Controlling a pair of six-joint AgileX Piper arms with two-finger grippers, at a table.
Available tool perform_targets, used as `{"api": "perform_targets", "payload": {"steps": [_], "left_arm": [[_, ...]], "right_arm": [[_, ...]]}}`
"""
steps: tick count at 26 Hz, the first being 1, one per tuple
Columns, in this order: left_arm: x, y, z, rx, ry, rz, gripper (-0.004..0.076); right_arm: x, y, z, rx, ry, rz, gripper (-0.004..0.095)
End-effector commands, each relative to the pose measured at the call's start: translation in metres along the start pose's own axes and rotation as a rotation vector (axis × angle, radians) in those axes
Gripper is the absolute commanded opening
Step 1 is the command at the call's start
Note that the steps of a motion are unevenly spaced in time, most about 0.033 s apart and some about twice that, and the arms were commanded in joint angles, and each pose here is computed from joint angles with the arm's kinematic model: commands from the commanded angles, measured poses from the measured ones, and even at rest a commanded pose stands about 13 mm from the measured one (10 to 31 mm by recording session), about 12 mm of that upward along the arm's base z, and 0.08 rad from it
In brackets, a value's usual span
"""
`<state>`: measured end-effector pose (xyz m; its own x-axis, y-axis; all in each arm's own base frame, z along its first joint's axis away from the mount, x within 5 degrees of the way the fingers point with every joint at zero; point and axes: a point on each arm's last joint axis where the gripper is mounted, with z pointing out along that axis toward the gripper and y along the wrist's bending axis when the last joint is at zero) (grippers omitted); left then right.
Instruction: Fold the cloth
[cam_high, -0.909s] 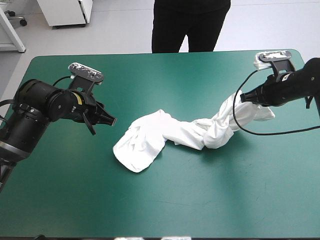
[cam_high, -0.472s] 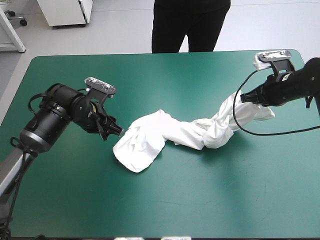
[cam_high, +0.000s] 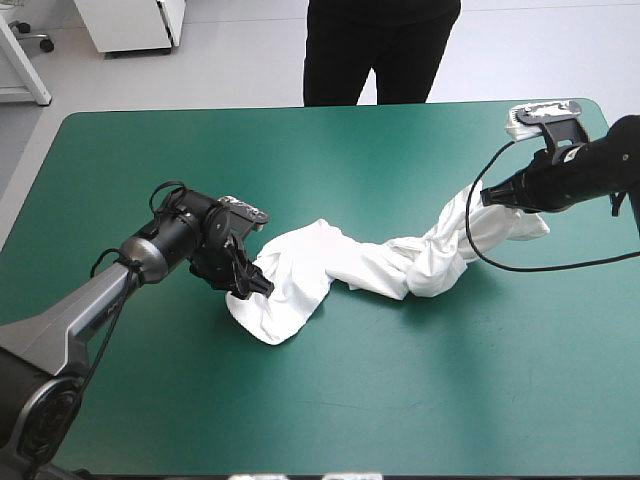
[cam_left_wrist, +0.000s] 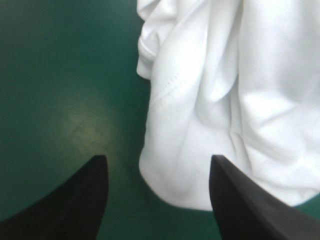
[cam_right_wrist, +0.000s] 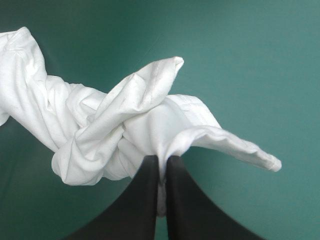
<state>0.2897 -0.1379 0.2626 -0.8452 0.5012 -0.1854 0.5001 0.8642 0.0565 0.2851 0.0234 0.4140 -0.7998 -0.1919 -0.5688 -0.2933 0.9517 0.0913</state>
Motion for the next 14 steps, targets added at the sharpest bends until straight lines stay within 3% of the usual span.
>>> {"api": "perform_targets", "payload": {"steps": [1, 12, 14], "left_arm": [[-0.008, -0.001, -0.003, 0.013, -0.051, 0.009, 0.0435], [-0.016, -0.006, 0.037, 0.062, 0.049, 0.008, 0.0434], [-0.016, -0.006, 0.038, 0.067, 0.053, 0.005, 0.0370]], "right_arm": [[-0.005, 0.005, -0.023, 0.009, -0.106, -0.018, -0.0017], [-0.005, 0.005, -0.023, 0.008, -0.100, -0.023, -0.0017], [-0.005, 0.005, -0.023, 0.008, -0.100, -0.025, -0.0017]]}}
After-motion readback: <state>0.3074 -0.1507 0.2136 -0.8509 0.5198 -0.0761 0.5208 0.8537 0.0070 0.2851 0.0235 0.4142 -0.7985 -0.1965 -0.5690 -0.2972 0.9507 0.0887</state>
